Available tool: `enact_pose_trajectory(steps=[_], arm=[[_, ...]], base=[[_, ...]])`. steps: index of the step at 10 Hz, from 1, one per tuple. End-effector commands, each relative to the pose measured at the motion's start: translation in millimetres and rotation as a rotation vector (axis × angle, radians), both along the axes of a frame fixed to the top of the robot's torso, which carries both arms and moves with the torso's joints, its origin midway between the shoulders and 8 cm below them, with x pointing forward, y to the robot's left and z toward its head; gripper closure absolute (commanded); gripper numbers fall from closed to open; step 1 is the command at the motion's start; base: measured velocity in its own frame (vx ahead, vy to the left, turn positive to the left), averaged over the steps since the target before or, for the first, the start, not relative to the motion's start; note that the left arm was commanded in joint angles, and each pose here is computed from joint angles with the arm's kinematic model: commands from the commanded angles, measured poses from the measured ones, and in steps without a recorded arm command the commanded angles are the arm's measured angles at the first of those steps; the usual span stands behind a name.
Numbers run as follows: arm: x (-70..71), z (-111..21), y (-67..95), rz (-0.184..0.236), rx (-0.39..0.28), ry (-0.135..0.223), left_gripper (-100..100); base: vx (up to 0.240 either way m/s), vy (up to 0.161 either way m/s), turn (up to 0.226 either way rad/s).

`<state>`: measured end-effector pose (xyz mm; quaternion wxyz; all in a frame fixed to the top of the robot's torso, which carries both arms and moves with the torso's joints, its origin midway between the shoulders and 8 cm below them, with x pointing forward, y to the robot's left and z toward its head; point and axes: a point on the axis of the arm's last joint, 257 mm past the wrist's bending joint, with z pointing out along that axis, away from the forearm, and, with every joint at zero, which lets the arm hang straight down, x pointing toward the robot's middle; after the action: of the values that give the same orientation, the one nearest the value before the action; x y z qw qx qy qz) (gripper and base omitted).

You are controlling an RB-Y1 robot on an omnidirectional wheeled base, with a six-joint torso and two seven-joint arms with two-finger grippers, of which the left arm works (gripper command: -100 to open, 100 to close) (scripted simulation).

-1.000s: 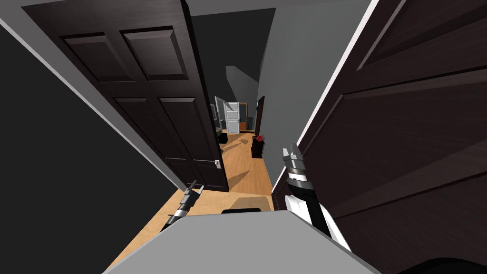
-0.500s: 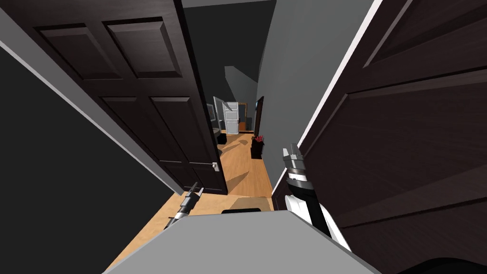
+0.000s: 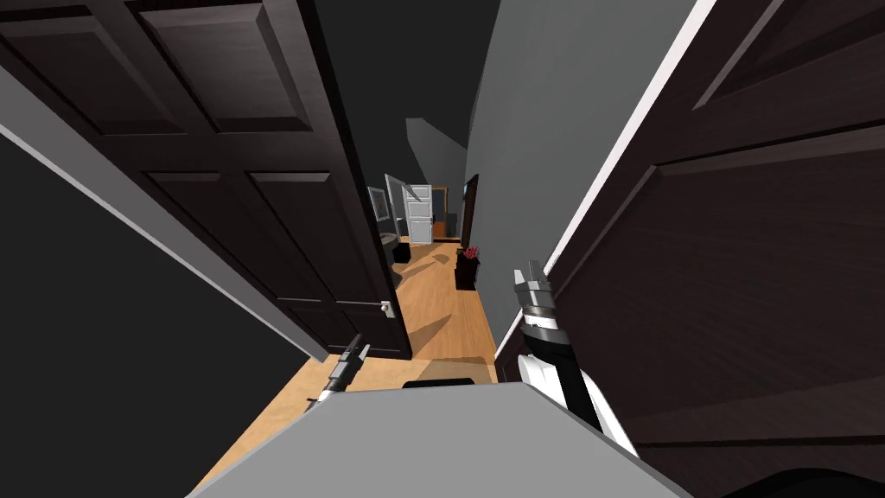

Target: Pull the door open

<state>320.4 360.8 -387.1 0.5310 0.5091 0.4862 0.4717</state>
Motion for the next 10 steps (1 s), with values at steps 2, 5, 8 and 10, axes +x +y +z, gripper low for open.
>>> enact_pose_trajectory(steps=[2,5,8,10], arm=[[-0.9,-2.0,-0.6,0.000,0.016,0.002,-100],[-1.2,-2.4,14.6,0.028,0.025,0.005,-100],[-1.7,-3.0,27.1,0.057,0.026,0.007,-100],[-1.9,-3.4,29.0,0.061,0.024,0.007,-100]], base=[[0.047,0.000,-0.008],[0.150,-0.008,-0.123],[0.200,-0.041,-0.091],[0.170,-0.022,-0.039]])
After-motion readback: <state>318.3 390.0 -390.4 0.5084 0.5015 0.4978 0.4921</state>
